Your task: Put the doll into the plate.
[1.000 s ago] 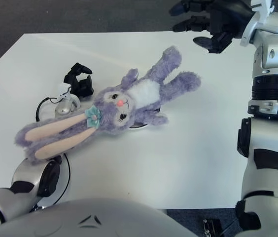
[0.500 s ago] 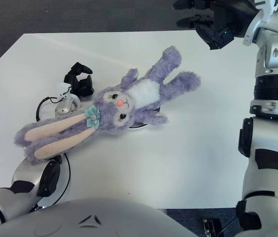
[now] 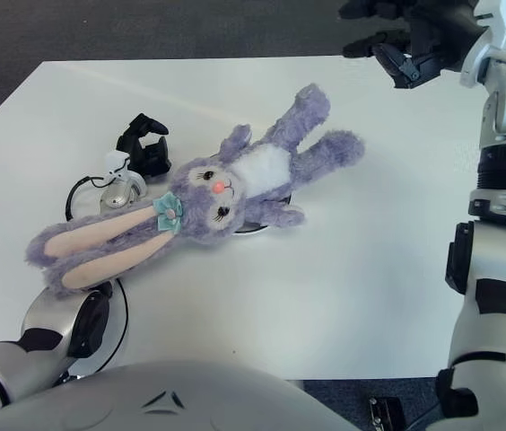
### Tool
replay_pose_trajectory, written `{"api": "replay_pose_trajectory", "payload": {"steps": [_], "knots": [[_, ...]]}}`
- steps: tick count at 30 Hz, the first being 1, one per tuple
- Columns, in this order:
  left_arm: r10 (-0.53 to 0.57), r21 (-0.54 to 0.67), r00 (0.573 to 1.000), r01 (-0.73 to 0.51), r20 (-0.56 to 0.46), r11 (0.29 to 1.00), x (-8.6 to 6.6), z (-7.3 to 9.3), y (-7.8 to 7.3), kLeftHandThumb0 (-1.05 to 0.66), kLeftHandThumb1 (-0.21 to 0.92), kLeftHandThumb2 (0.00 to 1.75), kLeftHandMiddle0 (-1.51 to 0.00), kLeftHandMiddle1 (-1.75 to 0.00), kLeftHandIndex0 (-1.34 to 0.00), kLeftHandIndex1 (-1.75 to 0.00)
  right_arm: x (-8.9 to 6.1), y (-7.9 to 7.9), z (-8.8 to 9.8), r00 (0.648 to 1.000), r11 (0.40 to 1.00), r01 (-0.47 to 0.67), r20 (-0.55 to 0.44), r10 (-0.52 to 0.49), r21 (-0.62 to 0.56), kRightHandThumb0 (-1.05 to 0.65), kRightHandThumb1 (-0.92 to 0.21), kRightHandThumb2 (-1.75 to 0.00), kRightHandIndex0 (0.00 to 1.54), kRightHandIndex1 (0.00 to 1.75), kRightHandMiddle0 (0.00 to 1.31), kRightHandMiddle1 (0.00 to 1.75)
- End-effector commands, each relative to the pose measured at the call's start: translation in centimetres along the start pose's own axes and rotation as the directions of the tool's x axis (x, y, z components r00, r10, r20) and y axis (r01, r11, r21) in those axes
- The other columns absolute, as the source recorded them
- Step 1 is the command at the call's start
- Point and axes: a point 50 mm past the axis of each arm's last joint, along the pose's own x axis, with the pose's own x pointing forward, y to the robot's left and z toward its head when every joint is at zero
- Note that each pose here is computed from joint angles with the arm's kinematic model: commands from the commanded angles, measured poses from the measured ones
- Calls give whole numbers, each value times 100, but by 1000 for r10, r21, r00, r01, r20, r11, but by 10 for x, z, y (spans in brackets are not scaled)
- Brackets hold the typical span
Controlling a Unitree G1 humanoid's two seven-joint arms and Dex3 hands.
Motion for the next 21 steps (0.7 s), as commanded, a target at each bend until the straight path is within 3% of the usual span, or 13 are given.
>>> {"api": "replay_pose_trajectory", "payload": {"steps": [1,2,4,11,17,18,21], "knots": [[13,12,961,-10,-275,1000,-48,-66,8,-45,41,120,-126,-175,-54,-175,-14,1,-37,992,981,121,-37,-117,152,-28,-59,-114,69,75,0,96],[13,13,961,-10,-275,1000,-48,-66,8,-45,41,120,-126,-175,-54,-175,-22,2,-53,984,964,178,-61,-169,200,-31,-56,-109,57,68,0,105],[13,13,961,-9,-275,1000,-48,-66,9,-45,41,120,-125,-175,-54,-175,-30,5,-70,972,942,234,-85,-219,240,-32,-55,-107,53,65,0,108],[12,15,961,-8,-277,1000,-48,-67,12,-45,42,119,-125,-175,-53,-175,-31,14,-82,939,884,343,-119,-321,318,-38,-56,-97,40,73,1,116],[8,17,961,-4,-277,1000,-48,-68,14,-45,42,119,-125,-175,-53,-175,-30,32,-99,904,805,426,-158,-397,413,-38,-57,-96,35,89,13,126],[7,16,961,-3,-276,1000,-48,-68,14,-45,42,119,-125,-175,-54,-175,-29,37,-101,898,793,438,-161,-410,424,-37,-69,-78,34,93,19,140],[5,16,962,0,-273,1000,-48,-68,15,-45,42,119,-125,-175,-54,-175,-23,52,-109,879,761,472,-172,-444,445,-36,-82,-55,35,100,29,154]]}}
